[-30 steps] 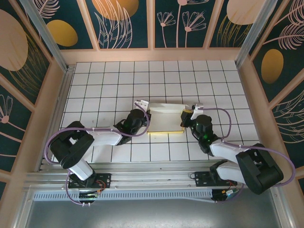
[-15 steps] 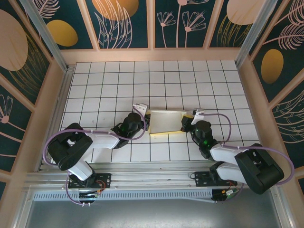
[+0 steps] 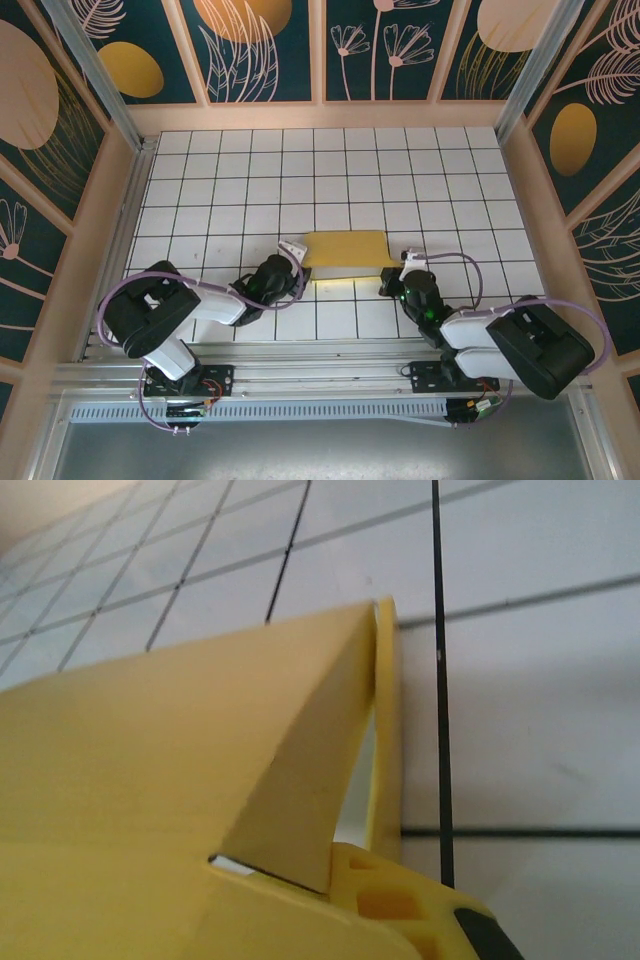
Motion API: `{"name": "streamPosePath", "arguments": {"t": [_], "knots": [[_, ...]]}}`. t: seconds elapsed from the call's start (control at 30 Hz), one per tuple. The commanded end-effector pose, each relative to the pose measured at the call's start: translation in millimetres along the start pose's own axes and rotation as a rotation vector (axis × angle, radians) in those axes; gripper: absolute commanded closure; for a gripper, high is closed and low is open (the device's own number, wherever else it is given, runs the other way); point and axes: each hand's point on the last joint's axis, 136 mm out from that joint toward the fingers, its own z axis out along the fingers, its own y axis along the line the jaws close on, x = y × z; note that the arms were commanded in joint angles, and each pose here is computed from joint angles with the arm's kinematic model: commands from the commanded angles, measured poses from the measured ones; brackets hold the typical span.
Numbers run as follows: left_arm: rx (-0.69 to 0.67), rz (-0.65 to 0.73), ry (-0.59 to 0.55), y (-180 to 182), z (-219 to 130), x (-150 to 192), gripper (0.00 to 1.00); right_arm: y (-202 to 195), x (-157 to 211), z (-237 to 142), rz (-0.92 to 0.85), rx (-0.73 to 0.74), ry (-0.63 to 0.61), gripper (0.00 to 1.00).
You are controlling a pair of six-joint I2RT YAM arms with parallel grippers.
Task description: Fold the paper box
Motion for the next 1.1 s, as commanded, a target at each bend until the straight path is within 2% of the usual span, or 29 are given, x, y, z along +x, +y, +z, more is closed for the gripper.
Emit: {"name": "streamPosePath", "arguments": {"t": [0.0,0.2,0.37,0.5,0.6,0.67,0.77,0.93,1.07], "knots": [[0.060,0.022,0.037,-9,-4,12,0.76,-8,15,-2,0.031,0.041,0.024,1.00],[0.077,-0.015,0.003,-9,-19,11,0.63,-4,16,1,0.027,0.045,0.017,1.00],[0.056,-0.100,-0.035,-2,-35,3,0.54,-7,10,2,0.019,0.083,-0.008,1.00],[0.034,-0.185,-0.094,7,-55,-3,0.53,-7,7,1,0.007,0.086,-0.017,1.00],[-0.063,-0.300,-0.146,29,-73,-8,0.54,-6,4,0,0.007,0.083,-0.022,1.00],[-0.174,-0.385,-0.176,50,-87,-14,0.55,-2,2,-1,0.008,0.063,-0.023,0.95],[-0.276,-0.462,-0.202,69,-104,-27,0.56,9,-3,-4,0.013,0.022,-0.011,0.80],[-0.291,-0.597,-0.173,88,-106,-35,0.58,13,-13,-18,0.049,-0.004,-0.029,0.67],[-0.292,-0.602,-0.157,90,-98,-38,0.58,14,-24,-31,0.058,-0.017,-0.057,0.64]]}}
